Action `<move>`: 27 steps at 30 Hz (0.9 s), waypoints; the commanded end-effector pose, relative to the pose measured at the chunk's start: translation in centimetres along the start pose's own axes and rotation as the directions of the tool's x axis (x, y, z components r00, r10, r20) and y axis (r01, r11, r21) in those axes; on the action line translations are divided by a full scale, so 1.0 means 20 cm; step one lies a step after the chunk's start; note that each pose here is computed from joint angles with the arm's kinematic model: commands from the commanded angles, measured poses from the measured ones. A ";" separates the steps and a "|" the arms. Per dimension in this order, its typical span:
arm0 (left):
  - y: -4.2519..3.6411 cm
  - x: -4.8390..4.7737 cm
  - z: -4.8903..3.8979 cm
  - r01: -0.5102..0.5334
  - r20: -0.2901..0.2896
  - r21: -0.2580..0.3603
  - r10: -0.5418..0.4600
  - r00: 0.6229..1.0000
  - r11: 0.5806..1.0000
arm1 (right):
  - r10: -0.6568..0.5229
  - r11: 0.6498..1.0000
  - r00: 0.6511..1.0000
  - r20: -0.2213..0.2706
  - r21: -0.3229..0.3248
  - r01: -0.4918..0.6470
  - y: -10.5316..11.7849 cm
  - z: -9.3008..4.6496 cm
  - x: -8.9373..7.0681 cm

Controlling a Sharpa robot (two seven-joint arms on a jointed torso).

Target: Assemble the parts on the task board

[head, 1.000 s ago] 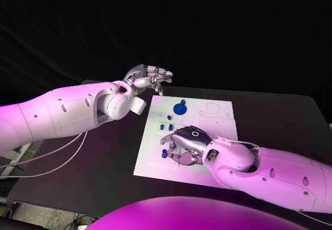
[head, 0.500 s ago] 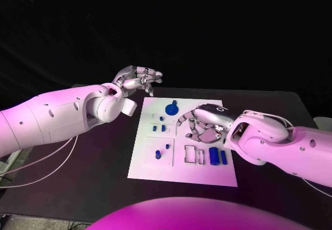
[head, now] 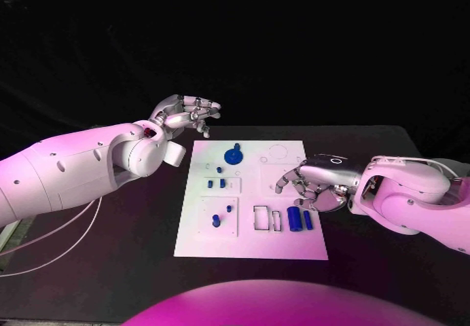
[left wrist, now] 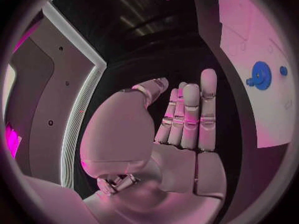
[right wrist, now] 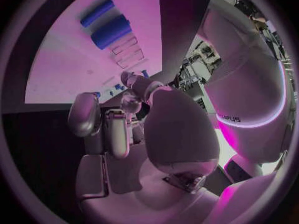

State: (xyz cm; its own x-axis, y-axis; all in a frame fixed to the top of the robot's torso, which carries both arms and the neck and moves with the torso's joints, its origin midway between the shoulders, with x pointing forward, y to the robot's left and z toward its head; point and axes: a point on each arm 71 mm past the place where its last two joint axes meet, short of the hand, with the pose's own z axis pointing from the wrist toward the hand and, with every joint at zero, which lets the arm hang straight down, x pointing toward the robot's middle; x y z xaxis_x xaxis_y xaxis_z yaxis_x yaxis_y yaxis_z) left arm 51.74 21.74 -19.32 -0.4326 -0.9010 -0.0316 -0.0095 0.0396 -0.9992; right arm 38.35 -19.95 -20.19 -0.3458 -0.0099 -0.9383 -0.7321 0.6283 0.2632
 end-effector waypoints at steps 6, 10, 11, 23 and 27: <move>-0.002 0.004 0.001 0.010 -0.012 0.008 -0.010 1.000 1.000 | -0.169 0.986 0.982 -0.082 -0.004 0.169 -0.02 -0.09 0.05; -0.001 0.006 0.001 0.011 -0.014 0.008 -0.011 1.000 1.000 | -0.163 0.985 0.985 -0.056 0.043 0.165 -0.04 -0.13 0.05; -0.001 0.007 0.001 0.011 -0.015 0.008 -0.011 1.000 1.000 | -0.156 0.986 0.987 -0.050 0.059 0.158 -0.04 -0.14 0.05; -0.001 0.004 -0.005 0.010 -0.014 0.006 -0.010 1.000 1.000 | 0.072 0.896 0.991 0.113 0.428 -0.114 -0.12 -0.23 0.15; -0.001 0.006 -0.006 0.011 -0.015 0.006 -0.010 1.000 1.000 | 0.118 0.848 0.984 0.137 0.501 -0.171 -0.12 -0.23 0.18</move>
State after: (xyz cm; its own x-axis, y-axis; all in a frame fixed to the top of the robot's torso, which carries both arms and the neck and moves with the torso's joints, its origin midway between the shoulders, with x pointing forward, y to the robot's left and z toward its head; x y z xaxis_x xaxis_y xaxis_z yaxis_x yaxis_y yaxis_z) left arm 51.66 21.94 -19.41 -0.4314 -0.9016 -0.0313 -0.0112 0.0400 -0.9991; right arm 35.76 -24.21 -23.05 -0.3518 0.0782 -0.9328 -0.4426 0.8642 0.2394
